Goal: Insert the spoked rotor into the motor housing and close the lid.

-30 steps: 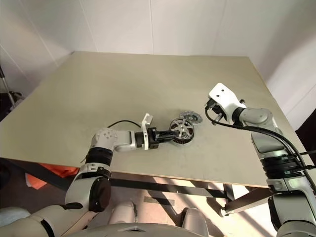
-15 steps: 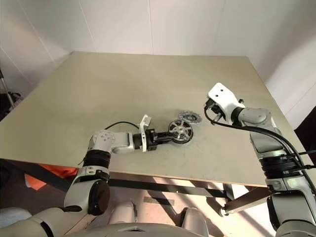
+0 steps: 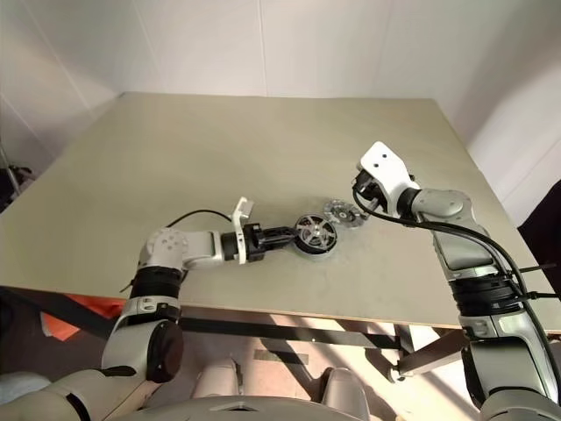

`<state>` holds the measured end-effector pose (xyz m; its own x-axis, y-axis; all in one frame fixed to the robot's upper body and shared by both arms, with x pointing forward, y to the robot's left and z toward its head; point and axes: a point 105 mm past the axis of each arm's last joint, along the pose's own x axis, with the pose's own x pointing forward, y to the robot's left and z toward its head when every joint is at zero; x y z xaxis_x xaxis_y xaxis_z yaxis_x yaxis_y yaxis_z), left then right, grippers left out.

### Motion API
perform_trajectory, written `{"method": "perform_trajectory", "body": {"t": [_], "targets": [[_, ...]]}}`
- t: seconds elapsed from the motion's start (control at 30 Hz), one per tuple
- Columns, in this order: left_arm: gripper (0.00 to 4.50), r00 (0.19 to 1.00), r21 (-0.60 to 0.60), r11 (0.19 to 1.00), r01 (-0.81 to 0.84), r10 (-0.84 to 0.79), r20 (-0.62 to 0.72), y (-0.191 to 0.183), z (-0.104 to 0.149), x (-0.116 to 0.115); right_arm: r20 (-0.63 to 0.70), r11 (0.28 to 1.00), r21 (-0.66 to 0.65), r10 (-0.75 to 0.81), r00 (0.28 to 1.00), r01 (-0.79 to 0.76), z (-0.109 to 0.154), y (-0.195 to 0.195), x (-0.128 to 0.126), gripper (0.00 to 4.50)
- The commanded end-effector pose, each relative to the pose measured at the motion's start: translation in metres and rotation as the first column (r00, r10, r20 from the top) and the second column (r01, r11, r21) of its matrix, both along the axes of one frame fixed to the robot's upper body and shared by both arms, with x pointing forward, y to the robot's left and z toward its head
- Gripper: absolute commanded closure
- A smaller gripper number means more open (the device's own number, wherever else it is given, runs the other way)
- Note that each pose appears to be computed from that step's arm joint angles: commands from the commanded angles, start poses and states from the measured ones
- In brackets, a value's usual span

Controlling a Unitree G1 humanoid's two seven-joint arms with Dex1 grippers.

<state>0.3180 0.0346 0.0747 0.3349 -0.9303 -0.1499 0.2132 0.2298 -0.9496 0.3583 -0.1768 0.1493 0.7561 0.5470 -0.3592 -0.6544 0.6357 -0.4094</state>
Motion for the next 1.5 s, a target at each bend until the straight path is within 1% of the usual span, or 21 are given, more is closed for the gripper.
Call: {"method": "perform_trajectory", "body": {"t": [0.03,0.13,0.23,0.4,0.5,0.57,0.7,0.77,0.83,0.93,1.0,1.1,1.17,1.2,1.23,1.27,1.3,1.33,1.43,1.47,1.5], "targets": [[3.11,0.998,-0.028,0.999,0.021,-0.02,0.067,0.003,0.014,-0.004,0.036,0.998,0.032,0.06,0.998,-0.061,0.013,0.014,-0.008,4.5],[3.11,0.997,-0.018,1.0,0.014,-0.013,0.072,0.007,0.013,-0.006,0.031,0.994,0.05,0.097,0.995,-0.099,0.014,0.023,-0.012,4.5],[3.11,0.996,-0.019,1.0,-0.003,0.005,0.085,0.008,0.013,-0.004,0.018,0.982,0.08,0.168,0.986,-0.169,0.014,0.034,-0.022,4.5],[3.11,0.984,0.004,0.996,-0.085,0.084,0.16,0.018,0.018,0.007,-0.028,0.966,0.108,0.238,0.971,-0.234,0.003,0.048,-0.037,4.5],[3.11,0.97,0.027,0.99,-0.137,0.129,0.204,0.028,0.02,0.014,-0.065,0.965,0.124,0.24,0.969,-0.231,-0.009,0.055,-0.038,4.5],[3.11,0.961,0.044,0.984,-0.171,0.156,0.228,0.035,0.02,0.017,-0.103,0.966,0.144,0.232,0.967,-0.216,-0.021,0.06,-0.037,4.5],[3.11,0.947,0.057,0.974,-0.218,0.197,0.255,0.045,0.022,0.021,-0.179,0.978,0.142,0.177,0.968,-0.153,-0.052,0.06,-0.031,4.5],[3.11,0.941,0.07,0.969,-0.239,0.213,0.264,0.049,0.021,0.023,-0.193,0.98,0.139,0.166,0.967,-0.14,-0.059,0.061,-0.029,4.5],[3.11,0.934,0.079,0.963,-0.259,0.229,0.273,0.053,0.02,0.025,-0.189,0.98,0.138,0.17,0.967,-0.145,-0.058,0.061,-0.03,4.5],[3.11,0.923,0.079,0.952,-0.295,0.262,0.283,0.059,0.021,0.03,-0.16,0.979,0.122,0.179,0.971,-0.16,-0.05,0.058,-0.029,4.5],[3.11,0.915,0.078,0.946,-0.316,0.281,0.291,0.063,0.022,0.033,-0.117,0.979,0.095,0.191,0.975,-0.18,-0.04,0.056,-0.028,4.5],[3.11,0.908,0.077,0.941,-0.328,0.292,0.3,0.065,0.023,0.036,-0.039,0.964,0.09,0.255,0.966,-0.25,-0.012,0.06,-0.03,4.5],[3.11,0.904,0.083,0.941,-0.329,0.289,0.315,0.065,0.023,0.037,-0.02,0.937,0.065,0.345,0.938,-0.343,0.006,0.063,-0.038,4.5],[3.11,0.9,0.088,0.94,-0.331,0.287,0.327,0.065,0.024,0.038,-0.019,0.925,0.027,0.38,0.925,-0.379,0.011,0.062,-0.041,4.5],[3.11,0.896,0.092,0.939,-0.331,0.282,0.344,0.065,0.025,0.038,-0.027,0.914,-0.03,0.404,0.914,-0.405,0.011,0.059,-0.042,4.5],[3.11,0.89,0.103,0.938,-0.33,0.273,0.366,0.064,0.026,0.038,-0.047,0.898,-0.118,0.422,0.905,-0.425,0.007,0.053,-0.041,4.5],[3.11,0.884,0.114,0.938,-0.328,0.262,0.387,0.064,0.028,0.039,-0.075,0.873,-0.196,0.44,0.895,-0.446,0.002,0.047,-0.041,4.5],[3.11,0.877,0.132,0.936,-0.327,0.248,0.412,0.063,0.029,0.039,-0.117,0.834,-0.265,0.471,0.874,-0.485,-0.005,0.042,-0.043,4.5],[3.05,0.848,0.201,0.922,-0.331,0.197,0.493,0.062,0.03,0.04,-0.244,0.698,-0.388,0.551,0.798,-0.601,-0.022,0.032,-0.051,3.91],[3.05,0.824,0.247,0.906,-0.344,0.165,0.542,0.063,0.031,0.04,-0.27,0.649,-0.43,0.571,0.775,-0.628,-0.025,0.03,-0.05,3.59],[3.05,0.806,0.277,0.894,-0.353,0.14,0.576,0.064,0.031,0.04,-0.285,0.614,-0.457,0.584,0.76,-0.643,-0.026,0.028,-0.048,3.28]]}}
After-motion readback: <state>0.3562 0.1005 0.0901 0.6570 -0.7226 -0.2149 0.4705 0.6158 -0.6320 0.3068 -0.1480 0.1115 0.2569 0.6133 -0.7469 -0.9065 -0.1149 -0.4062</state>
